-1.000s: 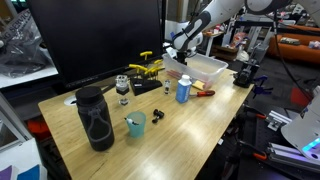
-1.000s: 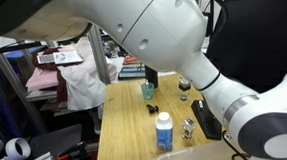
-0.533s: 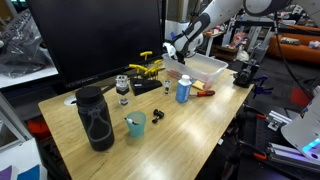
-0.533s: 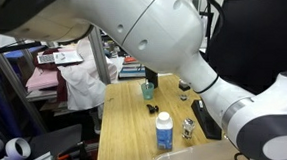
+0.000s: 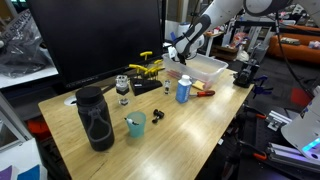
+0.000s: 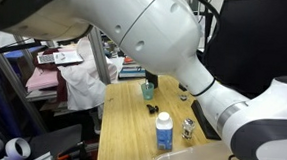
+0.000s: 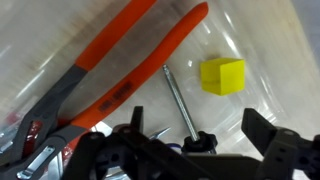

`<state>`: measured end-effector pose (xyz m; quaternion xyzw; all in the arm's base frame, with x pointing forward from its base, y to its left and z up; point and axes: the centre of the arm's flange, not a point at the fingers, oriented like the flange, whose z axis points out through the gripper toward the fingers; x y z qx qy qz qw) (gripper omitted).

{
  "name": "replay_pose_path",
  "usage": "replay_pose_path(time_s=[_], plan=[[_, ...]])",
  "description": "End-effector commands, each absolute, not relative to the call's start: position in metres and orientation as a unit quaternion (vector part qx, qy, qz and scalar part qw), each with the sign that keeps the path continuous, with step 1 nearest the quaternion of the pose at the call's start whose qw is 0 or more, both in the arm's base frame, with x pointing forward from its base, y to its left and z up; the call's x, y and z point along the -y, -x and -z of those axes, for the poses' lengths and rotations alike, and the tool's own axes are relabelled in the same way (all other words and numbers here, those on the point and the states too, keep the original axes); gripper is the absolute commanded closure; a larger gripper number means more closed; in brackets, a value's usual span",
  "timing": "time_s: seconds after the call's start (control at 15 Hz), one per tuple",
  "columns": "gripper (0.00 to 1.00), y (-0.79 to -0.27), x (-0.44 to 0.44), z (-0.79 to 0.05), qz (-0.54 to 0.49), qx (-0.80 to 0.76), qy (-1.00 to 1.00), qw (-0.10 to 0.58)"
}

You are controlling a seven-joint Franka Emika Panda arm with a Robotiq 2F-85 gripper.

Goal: Move the silver object from the storage box to the table

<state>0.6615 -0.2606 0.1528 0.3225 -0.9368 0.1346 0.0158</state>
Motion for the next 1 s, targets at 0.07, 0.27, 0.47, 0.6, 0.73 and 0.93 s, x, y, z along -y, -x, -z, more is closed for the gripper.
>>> replay_pose_path(time_s=[0.07, 0.27, 0.47, 0.6, 0.73, 0.93], plan=[[0.00, -0.655, 0.256, -0.151, -0.135, 0.936, -0.324, 0.013], [0.00, -0.656, 0.253, -0.146, -0.116, 0.936, -0.331, 0.017], [0.00, -0.652, 0.255, -0.145, -0.105, 0.941, -0.321, 0.035], [0.00, -0.649, 0.257, -0.147, -0.093, 0.942, -0.318, 0.040], [0.00, -0.646, 0.257, -0.148, -0.074, 0.942, -0.323, 0.044], [0.00, -0.644, 0.260, -0.140, -0.050, 0.943, -0.324, 0.050]])
